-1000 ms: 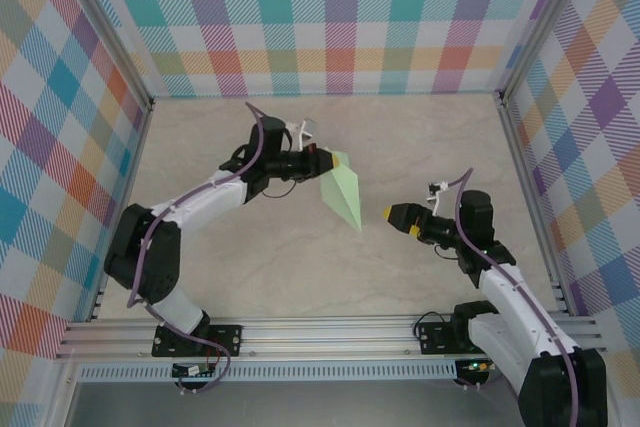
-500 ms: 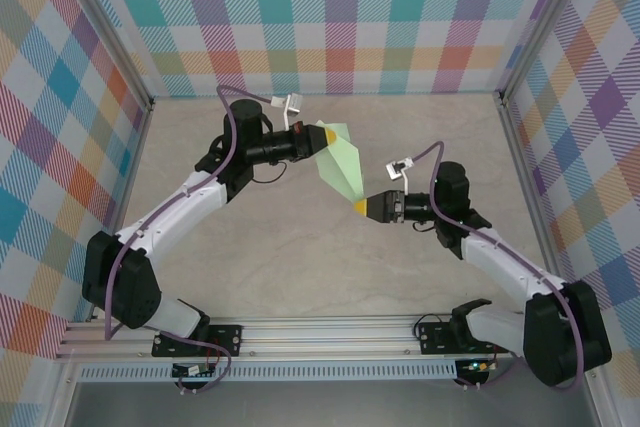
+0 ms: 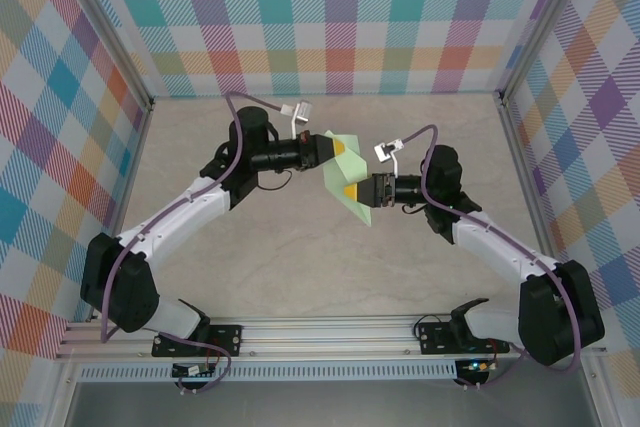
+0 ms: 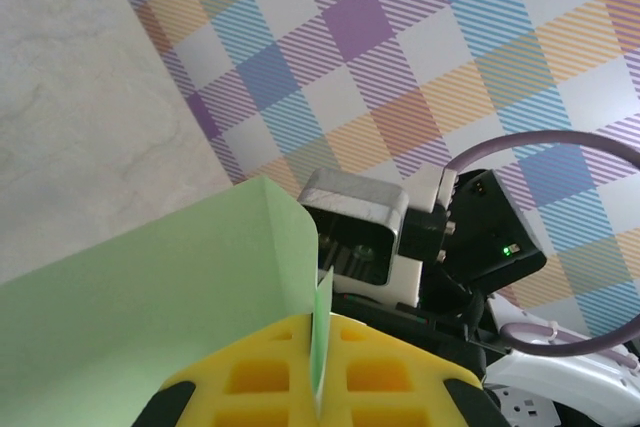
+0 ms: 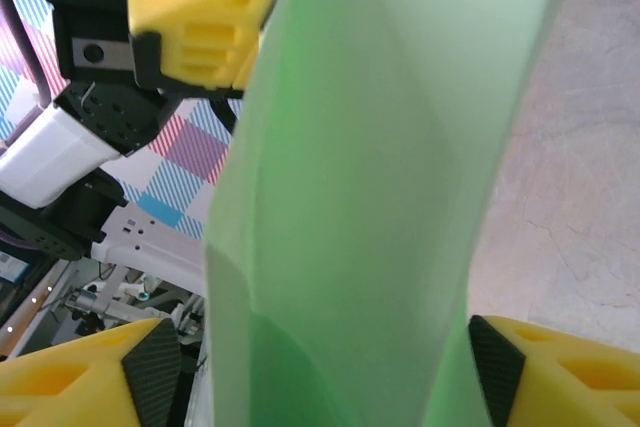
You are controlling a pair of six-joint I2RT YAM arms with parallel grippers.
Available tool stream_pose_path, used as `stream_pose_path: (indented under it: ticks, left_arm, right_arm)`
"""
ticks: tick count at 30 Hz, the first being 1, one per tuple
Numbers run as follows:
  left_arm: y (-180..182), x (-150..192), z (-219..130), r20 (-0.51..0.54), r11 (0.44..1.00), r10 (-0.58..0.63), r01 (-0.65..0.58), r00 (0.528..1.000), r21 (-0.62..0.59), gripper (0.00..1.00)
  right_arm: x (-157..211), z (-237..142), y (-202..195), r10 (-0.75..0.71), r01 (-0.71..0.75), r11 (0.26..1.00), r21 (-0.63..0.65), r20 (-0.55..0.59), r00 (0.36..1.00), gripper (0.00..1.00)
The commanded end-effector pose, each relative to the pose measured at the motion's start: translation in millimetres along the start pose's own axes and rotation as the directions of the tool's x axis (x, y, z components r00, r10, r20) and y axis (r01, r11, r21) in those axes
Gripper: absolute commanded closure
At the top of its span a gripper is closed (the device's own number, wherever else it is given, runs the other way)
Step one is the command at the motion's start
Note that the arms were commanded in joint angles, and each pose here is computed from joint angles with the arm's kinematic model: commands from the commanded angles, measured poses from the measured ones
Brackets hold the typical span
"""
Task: Fold a paper plane with a square sheet of paper (fold left side to right side)
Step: Turn over the paper at the center of the table.
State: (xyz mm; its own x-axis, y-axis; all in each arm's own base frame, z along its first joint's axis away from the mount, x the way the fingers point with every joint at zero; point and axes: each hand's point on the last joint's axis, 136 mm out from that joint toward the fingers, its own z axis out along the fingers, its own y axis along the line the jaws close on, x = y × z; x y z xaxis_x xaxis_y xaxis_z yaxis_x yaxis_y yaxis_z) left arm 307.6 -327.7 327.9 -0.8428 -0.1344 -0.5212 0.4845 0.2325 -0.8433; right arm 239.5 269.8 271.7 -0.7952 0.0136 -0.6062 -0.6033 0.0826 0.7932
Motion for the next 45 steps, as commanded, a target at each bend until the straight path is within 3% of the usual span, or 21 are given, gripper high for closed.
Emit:
stream_pose_path:
  ticks: [1, 11, 15, 20, 28, 32, 36, 40, 45]
  left_arm:
    - [-11, 9, 2, -0.024, 0.999, 0.020, -0.019, 1.000, 0.044, 0.98]
    - [-3, 17, 8, -0.056, 0.999, 0.015, -0.013, 0.998, 0.035, 0.94]
    - [6, 19, 5, -0.067, 0.998, 0.049, -0.050, 0.997, -0.027, 0.71]
    - [26, 17, -19, -0.042, 0.958, 0.141, -0.147, 0.989, -0.246, 0.38]
    - [38, -2, -93, 0.130, 0.800, 0.325, -0.200, 0.937, -0.565, 0.21]
    - [46, 3, -128, 0.180, 0.729, 0.372, -0.166, 0.911, -0.664, 0.20]
    - [46, 7, -156, 0.231, 0.686, 0.418, -0.139, 0.878, -0.714, 0.20]
    - [46, 9, -186, 0.281, 0.633, 0.464, -0.092, 0.840, -0.769, 0.19]
    - [48, 11, -215, 0.316, 0.574, 0.504, -0.039, 0.804, -0.818, 0.16]
  right_arm:
    - [-8, -1, 18, -0.066, 0.066, 0.997, -0.029, 0.005, 0.998, 0.29]
    - [-6, 0, 12, -0.048, 0.048, 0.999, -0.003, -0.007, 0.999, 0.64]
    - [0, -2, 8, -0.040, 0.041, 0.999, 0.030, -0.025, 0.999, 0.70]
    - [13, -4, -2, -0.044, 0.053, 0.990, 0.132, -0.072, 0.996, 0.78]
    - [39, -5, -42, -0.041, 0.131, 0.894, 0.429, -0.213, 0.976, 0.88]
    - [46, -8, -62, -0.058, 0.249, 0.761, 0.599, -0.320, 0.946, 0.90]
    - [47, -20, -82, -0.052, 0.393, 0.533, 0.749, -0.434, 0.899, 0.91]
    - [38, -33, -93, -0.037, 0.511, 0.295, 0.807, -0.525, 0.850, 0.90]
    - [29, -47, -106, 0.035, 0.614, 0.030, 0.788, -0.615, 0.788, 0.90]
